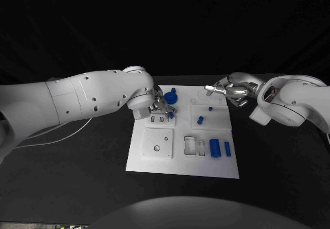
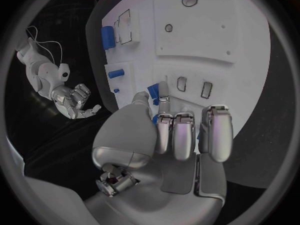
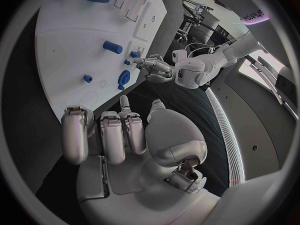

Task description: Assemble the parts on the task board

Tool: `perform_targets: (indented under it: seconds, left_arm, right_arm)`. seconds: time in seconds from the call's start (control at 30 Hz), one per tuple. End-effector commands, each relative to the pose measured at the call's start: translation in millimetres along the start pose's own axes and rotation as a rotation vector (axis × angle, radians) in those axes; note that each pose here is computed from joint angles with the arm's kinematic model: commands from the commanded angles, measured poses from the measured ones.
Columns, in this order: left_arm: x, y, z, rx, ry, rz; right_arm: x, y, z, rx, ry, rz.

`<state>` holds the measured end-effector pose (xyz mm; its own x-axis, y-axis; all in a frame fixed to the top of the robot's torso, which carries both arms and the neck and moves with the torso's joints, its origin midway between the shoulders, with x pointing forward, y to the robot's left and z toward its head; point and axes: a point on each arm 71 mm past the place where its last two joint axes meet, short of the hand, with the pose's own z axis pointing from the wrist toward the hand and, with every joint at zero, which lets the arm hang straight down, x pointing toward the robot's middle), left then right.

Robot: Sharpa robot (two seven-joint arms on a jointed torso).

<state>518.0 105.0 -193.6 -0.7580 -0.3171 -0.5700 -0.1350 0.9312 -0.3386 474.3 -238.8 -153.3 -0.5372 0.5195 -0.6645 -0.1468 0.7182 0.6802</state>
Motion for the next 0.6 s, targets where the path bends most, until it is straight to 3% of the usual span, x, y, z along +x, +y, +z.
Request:
perform_targets:
  seconds: [0.03,0.6]
  left_arm:
    - [1.9,6.8,-0.3,-0.119,0.013,0.01]
    - [2.3,5.8,0.0,-0.104,0.005,0.0]
  right_arm:
    - [1.9,0.7,-0.1,-0.011,0.018,-0.002]
    - [1.9,-0.1,0.1,-0.005,0.022,-0.003]
